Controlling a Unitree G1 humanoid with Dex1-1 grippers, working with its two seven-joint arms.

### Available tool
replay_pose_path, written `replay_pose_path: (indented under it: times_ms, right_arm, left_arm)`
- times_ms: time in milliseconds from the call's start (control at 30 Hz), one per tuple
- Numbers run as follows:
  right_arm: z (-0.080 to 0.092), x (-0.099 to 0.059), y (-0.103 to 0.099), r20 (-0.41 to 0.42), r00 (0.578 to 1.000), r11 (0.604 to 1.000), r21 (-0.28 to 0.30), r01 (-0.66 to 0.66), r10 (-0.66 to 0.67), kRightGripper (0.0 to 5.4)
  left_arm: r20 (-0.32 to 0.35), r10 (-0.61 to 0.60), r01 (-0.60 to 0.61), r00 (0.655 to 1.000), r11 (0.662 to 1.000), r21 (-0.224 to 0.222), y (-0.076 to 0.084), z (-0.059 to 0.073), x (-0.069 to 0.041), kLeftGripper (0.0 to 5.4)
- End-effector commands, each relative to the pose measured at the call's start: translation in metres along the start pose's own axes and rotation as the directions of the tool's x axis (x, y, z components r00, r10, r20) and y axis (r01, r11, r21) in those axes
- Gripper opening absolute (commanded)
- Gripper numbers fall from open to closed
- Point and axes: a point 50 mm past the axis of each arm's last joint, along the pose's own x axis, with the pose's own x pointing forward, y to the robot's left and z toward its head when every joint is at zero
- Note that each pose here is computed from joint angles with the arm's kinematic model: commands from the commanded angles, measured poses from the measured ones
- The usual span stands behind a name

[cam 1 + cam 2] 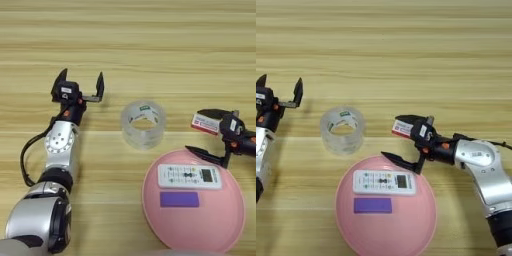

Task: Move the objects on the table

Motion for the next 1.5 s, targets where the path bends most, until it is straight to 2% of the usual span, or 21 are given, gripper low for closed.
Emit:
replay_pose_path:
  times_ms: [33, 100, 267, 667, 1000, 1233, 1500]
  right_arm:
    - [0.008, 0.007, 0.001, -0.034, 0.999, 0.999, -0.04, -0.017, 0.016, 5.34]
    - [0.011, 0.008, 0.002, -0.04, 0.999, 0.998, -0.051, -0.031, 0.029, 5.34]
    - [0.01, 0.01, -0.004, -0.111, 0.993, 0.998, -0.049, -0.035, 0.029, 5.34]
    - [0.01, 0.014, -0.006, -0.229, 0.968, 0.983, -0.122, -0.138, 0.107, 5.34]
    - [0.012, 0.015, -0.006, -0.23, 0.966, 0.978, -0.136, -0.156, 0.122, 5.34]
    - [0.013, 0.029, -0.01, -0.229, 0.97, 0.983, -0.14, -0.12, 0.086, 5.34]
    - [0.01, 0.041, -0.014, -0.224, 0.973, 0.99, -0.114, -0.081, 0.054, 5.34]
  left_arm:
    - [0.004, -0.005, 0.005, 1.0, 1.0, -0.006, 0.0, 0.002, 0.004, 5.4]
    - [0.004, -0.004, 0.004, 1.0, 1.0, -0.006, 0.0, 0.002, 0.004, 5.4]
    - [0.006, -0.006, 0.006, 1.0, 1.0, -0.009, -0.001, 0.002, 0.004, 5.4]
    - [0.008, -0.006, 0.006, 1.0, 1.0, -0.015, -0.002, 0.002, 0.004, 5.4]
    - [0.009, -0.006, 0.006, 1.0, 1.0, -0.015, -0.003, 0.002, 0.004, 5.4]
    - [0.008, -0.007, 0.007, 1.0, 1.0, -0.016, -0.005, 0.002, 0.004, 5.4]
    - [0.01, -0.006, 0.006, 1.0, 1.0, -0.016, -0.006, 0.002, 0.004, 5.4]
